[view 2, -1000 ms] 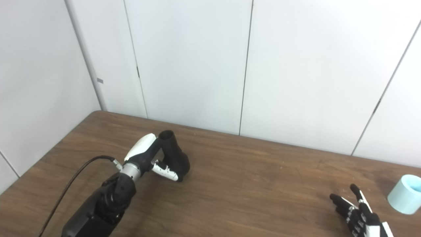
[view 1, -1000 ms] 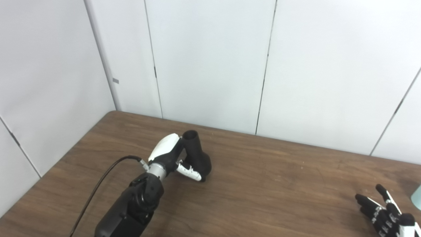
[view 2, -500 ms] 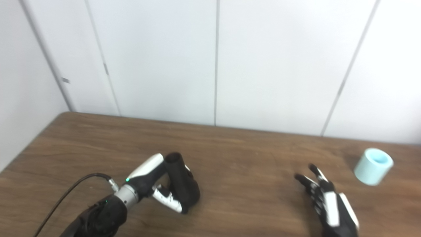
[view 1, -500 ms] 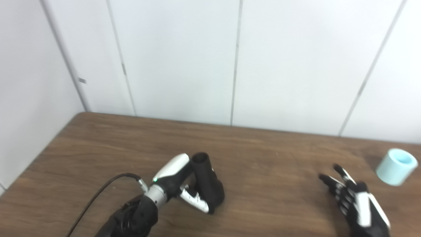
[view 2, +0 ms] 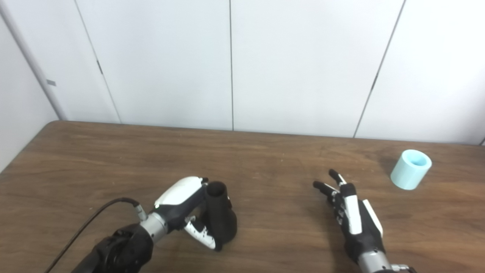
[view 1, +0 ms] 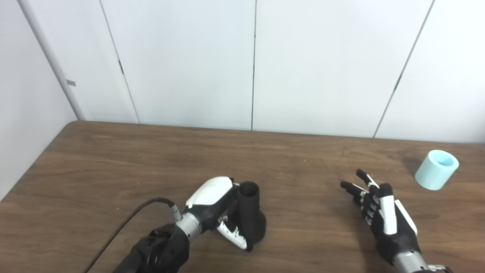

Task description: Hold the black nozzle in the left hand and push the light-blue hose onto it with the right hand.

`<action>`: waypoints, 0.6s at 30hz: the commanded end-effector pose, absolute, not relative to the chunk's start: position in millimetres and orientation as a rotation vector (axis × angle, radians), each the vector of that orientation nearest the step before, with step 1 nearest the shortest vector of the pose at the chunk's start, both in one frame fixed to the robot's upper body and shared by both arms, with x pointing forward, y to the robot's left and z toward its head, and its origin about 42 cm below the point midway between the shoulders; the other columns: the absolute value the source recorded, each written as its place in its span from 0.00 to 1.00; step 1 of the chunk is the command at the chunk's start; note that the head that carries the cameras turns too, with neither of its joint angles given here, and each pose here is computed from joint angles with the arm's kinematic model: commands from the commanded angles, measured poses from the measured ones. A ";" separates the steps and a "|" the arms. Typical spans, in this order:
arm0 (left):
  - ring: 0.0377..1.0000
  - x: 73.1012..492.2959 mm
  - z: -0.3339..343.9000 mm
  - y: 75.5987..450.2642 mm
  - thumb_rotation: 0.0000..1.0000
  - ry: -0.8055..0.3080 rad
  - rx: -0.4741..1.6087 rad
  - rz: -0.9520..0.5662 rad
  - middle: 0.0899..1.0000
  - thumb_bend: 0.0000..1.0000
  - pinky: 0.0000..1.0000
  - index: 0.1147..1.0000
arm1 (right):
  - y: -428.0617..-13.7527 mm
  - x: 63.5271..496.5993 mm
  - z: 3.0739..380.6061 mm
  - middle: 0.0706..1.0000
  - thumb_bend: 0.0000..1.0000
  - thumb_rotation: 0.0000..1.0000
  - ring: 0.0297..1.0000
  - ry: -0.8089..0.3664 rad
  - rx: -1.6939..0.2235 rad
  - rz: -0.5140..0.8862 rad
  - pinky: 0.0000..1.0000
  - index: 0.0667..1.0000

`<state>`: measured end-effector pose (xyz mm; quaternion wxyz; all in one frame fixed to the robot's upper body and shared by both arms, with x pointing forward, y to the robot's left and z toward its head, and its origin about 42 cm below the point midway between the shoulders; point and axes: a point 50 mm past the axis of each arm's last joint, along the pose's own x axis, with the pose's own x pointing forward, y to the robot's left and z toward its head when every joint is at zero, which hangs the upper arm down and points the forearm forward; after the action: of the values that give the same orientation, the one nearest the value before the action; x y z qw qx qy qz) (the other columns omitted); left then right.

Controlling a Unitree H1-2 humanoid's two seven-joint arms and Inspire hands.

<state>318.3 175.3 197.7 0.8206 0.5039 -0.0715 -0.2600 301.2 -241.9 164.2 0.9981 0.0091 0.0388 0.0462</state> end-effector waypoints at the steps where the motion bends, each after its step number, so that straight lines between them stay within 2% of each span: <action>1: 0.72 313.5 196.5 163.7 0.00 -0.192 1.083 -0.609 0.47 0.52 1.00 0.40 | -236.1 306.1 182.8 0.79 0.66 1.00 0.92 0.008 0.023 0.108 0.98 0.96; 18: 0.71 299.1 167.6 130.9 0.00 -0.205 0.996 -0.691 0.46 0.52 1.00 0.41 | -237.1 306.0 196.9 0.80 0.63 1.00 0.92 -0.019 0.019 0.101 0.98 0.95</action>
<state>306.4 138.1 181.5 0.8236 0.4759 -0.1113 -0.2877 301.3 -238.5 175.1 0.9983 0.0090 0.0325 0.0484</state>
